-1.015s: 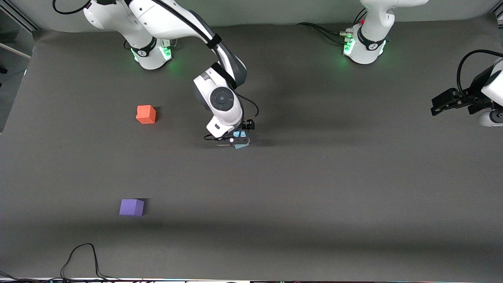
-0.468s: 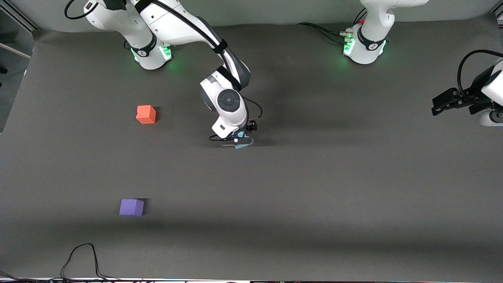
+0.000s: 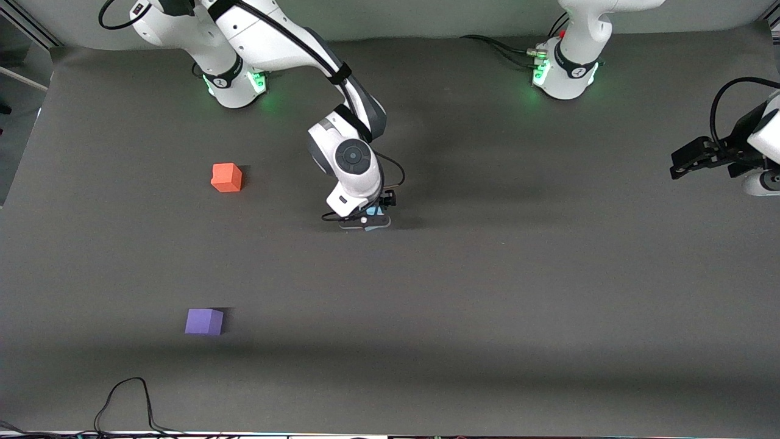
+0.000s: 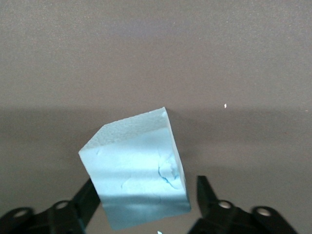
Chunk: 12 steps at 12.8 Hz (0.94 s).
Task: Place blue block between orange and purple blocks
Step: 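Lift the blue cube with the right gripper and carry it toward the orange cube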
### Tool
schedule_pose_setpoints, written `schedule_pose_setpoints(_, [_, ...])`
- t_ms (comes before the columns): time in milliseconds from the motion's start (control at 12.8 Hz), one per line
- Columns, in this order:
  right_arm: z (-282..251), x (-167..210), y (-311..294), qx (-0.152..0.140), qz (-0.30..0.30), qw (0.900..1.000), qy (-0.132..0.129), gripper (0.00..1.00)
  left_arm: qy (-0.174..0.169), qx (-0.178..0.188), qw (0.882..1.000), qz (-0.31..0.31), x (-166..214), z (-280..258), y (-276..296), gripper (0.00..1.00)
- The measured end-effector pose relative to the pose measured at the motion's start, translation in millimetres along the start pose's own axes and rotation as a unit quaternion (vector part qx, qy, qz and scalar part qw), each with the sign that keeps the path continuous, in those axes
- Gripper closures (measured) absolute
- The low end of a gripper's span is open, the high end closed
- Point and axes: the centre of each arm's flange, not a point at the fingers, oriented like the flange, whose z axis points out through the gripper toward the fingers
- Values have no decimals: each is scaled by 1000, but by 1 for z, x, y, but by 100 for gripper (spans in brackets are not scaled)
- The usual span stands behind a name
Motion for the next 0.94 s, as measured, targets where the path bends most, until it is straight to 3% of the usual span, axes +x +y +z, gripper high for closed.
schedule_pose_setpoints(78, [0,0,0,0,0,1000,0,28,0,0,1000,0,0,0,0,0])
schedule_pose_setpoints(156, [0,1,1,0,0,1000,1,28,0,0,1000,0,0,0,0,0])
schedule_pose_setpoints(312, [-4,3,0,-2,-4,1000,7,42,0,0,1000,-1,0,0,-1,0])
schedule_pose_setpoints(468, [-22,18,12,-16,-6,1000,21,42,0,0,1000,1,0,0,-4,0])
schedule_pose_setpoints(702, [-131,40,48,-36,-4,999,-8,48,0,0,1000,2,0,0,-7,0])
schedule_pose_setpoints(937, [-288,33,98,2,2,1000,-21,48,0,-5,1000,-6,0,1,-17,0])
